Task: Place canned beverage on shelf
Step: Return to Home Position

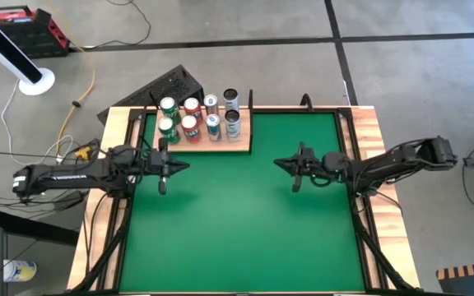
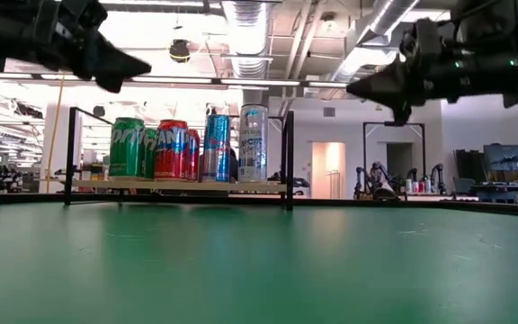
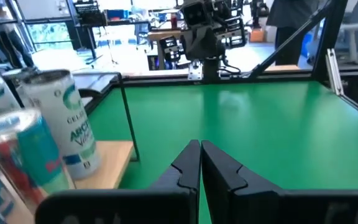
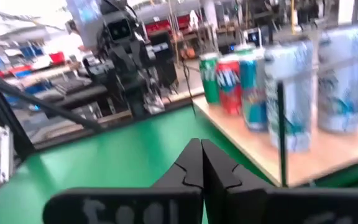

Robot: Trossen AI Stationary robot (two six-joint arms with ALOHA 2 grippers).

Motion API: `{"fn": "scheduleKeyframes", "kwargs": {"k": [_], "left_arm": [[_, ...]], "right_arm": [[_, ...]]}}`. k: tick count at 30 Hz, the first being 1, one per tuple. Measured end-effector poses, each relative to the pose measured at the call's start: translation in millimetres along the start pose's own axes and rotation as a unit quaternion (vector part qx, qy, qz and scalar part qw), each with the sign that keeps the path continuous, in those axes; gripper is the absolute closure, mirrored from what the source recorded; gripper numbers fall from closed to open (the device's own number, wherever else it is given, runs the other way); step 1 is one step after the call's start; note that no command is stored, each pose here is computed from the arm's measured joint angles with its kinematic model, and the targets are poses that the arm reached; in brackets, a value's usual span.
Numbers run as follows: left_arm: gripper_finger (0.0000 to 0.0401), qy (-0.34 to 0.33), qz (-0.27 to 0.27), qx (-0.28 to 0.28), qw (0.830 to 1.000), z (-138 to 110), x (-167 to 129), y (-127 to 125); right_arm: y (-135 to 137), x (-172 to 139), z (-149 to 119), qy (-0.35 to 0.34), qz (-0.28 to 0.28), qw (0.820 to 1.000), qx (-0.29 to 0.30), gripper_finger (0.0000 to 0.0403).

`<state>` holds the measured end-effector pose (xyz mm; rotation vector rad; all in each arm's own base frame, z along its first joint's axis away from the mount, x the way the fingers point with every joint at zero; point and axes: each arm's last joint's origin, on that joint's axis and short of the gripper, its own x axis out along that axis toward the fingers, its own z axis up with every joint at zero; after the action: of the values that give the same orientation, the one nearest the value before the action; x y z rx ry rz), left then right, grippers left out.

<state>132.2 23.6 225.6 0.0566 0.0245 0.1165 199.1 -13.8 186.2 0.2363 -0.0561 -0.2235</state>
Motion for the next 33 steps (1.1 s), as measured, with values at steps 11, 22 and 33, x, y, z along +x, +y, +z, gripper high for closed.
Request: {"fn": "scheduleKeyframes", "kwargs": {"k": [11, 22, 33], "left_arm": [[0.0401, 0.016, 0.001, -0.054, 0.998, -48.2, -4.7, -3.1], [0.0401, 0.023, -0.009, -0.055, 0.998, -51.4, -5.1, -3.9], [0.0401, 0.017, -0.016, -0.051, 0.998, -50.2, -5.0, -4.3]], "right_arm": [[-10.8, -23.3, -31.5, 0.064, 0.021, 0.998, 0.014, 0.0383], [-20.6, -45.9, -32.7, 0.062, 0.004, 0.998, 0.029, 0.0370], [-28.2, -54.7, -30.8, 0.082, -0.025, 0.996, 0.002, 0.0368]]}}
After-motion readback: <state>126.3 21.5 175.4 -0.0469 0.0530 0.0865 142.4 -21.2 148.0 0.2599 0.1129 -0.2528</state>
